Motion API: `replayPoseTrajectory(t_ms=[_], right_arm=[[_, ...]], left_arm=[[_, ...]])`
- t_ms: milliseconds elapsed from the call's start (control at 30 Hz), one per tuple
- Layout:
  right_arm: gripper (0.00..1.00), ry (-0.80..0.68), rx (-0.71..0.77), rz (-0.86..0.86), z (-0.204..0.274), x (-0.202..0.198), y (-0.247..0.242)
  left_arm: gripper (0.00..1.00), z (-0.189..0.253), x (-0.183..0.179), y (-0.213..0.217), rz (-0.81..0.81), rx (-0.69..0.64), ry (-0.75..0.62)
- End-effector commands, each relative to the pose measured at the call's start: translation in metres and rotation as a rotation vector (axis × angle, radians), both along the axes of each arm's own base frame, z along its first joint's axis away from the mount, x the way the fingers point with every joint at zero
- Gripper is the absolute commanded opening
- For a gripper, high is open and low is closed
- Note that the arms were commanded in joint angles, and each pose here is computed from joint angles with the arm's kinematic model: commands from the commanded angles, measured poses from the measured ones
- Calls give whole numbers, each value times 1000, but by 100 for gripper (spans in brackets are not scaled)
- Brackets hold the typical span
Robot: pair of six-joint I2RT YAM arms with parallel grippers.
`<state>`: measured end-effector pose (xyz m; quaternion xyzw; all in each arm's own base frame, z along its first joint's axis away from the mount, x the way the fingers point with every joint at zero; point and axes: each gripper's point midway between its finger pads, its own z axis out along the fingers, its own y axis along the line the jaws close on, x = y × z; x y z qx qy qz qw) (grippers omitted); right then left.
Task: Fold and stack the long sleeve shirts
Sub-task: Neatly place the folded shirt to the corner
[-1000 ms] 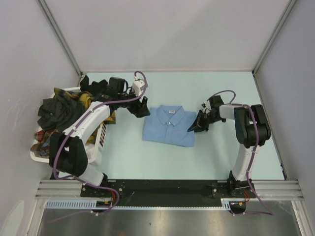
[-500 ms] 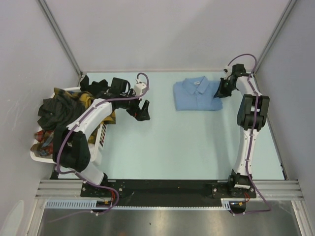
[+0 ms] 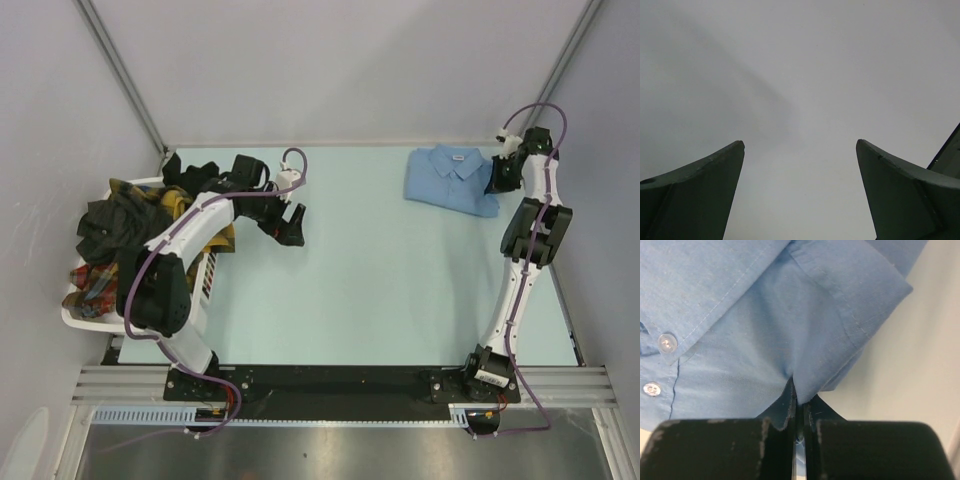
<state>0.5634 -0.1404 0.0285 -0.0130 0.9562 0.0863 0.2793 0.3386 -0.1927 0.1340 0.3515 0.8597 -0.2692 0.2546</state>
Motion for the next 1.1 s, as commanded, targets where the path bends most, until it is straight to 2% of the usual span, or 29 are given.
replayPoseTrajectory(t_ms=[0,233,433,500,533,567,667,800,900,933,1000,1033,1067], right_arm=[[0,-68,-215,48,21,6,-53],[0,-148,-397,-26,29,22,-108],[0,-198,-469,-73,36,31,-134],[12,-235,-493,-105,41,37,-141],[22,-254,-508,-127,46,39,-146],[46,-294,-508,-155,60,43,-149],[69,-420,-521,-177,99,56,-154],[86,-577,-457,-190,163,68,-137],[93,-644,-344,-142,200,70,-101],[96,-692,-278,-115,229,66,-81],[100,-705,-199,-47,247,61,-43],[100,-746,-154,-12,274,55,-21],[100,-746,-118,30,280,53,7]], left_arm=[[99,11,11,0,0,-1,-36],[99,7,11,1,6,8,-23],[100,6,12,3,12,28,-19],[99,8,14,4,17,34,-29],[100,8,15,5,19,37,-30],[99,10,17,6,20,41,-40],[100,13,20,9,23,59,-60],[100,21,24,12,35,65,-89],[99,33,29,12,57,44,-108],[99,38,31,13,70,41,-119],[100,61,44,13,90,19,-202],[99,80,50,15,125,-3,-250],[99,102,67,18,173,-21,-338]])
